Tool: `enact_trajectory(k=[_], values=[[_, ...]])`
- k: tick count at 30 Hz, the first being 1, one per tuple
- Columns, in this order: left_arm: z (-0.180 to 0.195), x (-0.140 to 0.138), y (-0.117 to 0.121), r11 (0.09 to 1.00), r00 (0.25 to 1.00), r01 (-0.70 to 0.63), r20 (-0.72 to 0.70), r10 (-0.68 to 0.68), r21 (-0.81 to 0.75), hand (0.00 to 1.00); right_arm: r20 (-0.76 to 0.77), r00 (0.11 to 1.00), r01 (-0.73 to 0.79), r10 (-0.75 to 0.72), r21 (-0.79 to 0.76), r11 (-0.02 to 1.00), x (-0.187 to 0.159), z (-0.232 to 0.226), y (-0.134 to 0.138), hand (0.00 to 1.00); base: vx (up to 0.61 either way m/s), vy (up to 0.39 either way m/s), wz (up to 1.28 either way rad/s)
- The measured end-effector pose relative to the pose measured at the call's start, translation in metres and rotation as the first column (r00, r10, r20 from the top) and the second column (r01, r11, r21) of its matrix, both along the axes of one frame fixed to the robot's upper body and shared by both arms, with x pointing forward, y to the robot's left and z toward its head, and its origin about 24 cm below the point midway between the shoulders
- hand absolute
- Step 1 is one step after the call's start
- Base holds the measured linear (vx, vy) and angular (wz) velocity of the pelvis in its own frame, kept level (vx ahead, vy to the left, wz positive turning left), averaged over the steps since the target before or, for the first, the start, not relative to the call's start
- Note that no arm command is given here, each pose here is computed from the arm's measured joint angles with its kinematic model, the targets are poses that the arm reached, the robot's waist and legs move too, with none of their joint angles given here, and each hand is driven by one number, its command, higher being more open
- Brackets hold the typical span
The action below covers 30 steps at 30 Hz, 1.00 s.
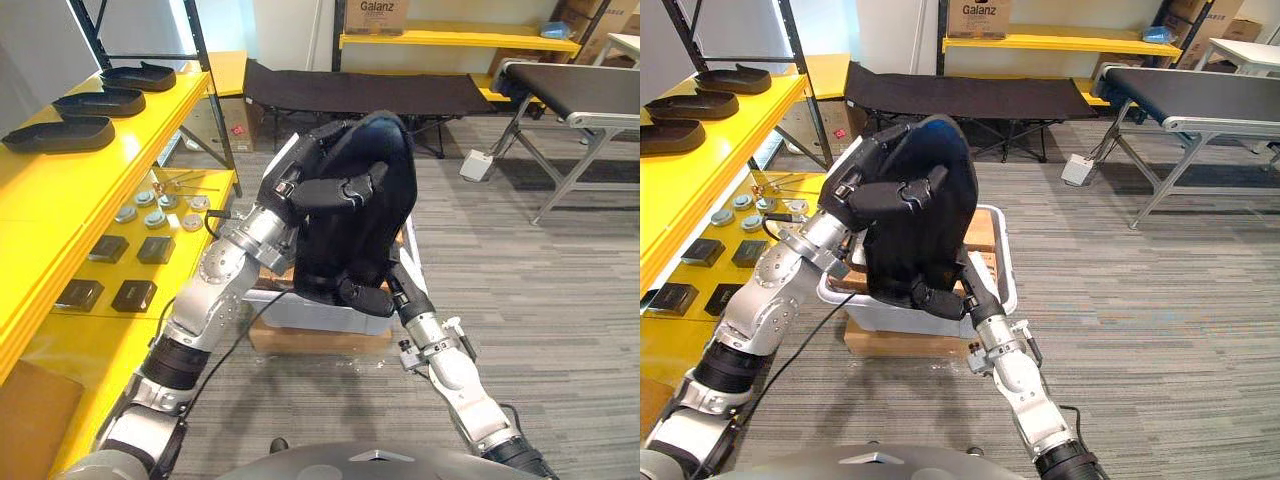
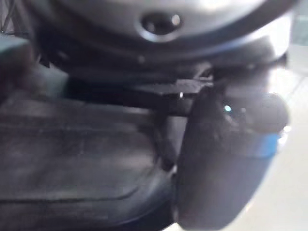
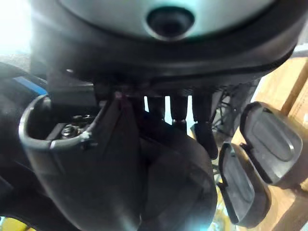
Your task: Walk over and take three plastic housings, then place them on the shelf
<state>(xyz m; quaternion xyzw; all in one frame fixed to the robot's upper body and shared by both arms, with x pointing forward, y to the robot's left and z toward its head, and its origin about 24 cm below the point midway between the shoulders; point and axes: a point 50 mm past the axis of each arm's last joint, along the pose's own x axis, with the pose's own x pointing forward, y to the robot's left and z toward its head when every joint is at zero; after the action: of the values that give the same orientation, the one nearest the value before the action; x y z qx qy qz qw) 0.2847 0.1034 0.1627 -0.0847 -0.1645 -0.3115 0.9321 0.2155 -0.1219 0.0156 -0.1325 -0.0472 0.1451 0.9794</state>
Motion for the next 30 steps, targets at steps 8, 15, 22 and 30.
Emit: enact_trajectory(k=[8,15,22,30], values=[[-0.009,0.001,-0.003,0.995,0.999,-0.006,-0.032,0.010,0.102,1.00,-0.024,0.999,0.043,-0.043,-0.010,0.999,0.000,-0.004,-0.003,0.00,0.00,0.000,0.00],[-0.019,0.005,0.002,0.992,0.997,0.013,-0.073,-0.004,0.127,1.00,-0.036,0.997,0.068,-0.069,-0.027,0.997,0.002,-0.006,-0.005,0.00,0.00,0.000,0.00],[-0.029,0.010,0.011,0.997,0.985,0.078,-0.154,-0.073,0.023,1.00,-0.047,0.996,0.072,-0.075,-0.044,0.996,0.002,-0.008,-0.007,0.00,0.00,0.000,0.00],[-0.048,0.011,0.042,0.984,0.968,-0.173,-0.189,0.164,-0.034,1.00,0.001,0.971,0.239,-0.239,0.026,0.971,0.015,0.003,-0.025,0.00,0.00,0.000,0.00]])
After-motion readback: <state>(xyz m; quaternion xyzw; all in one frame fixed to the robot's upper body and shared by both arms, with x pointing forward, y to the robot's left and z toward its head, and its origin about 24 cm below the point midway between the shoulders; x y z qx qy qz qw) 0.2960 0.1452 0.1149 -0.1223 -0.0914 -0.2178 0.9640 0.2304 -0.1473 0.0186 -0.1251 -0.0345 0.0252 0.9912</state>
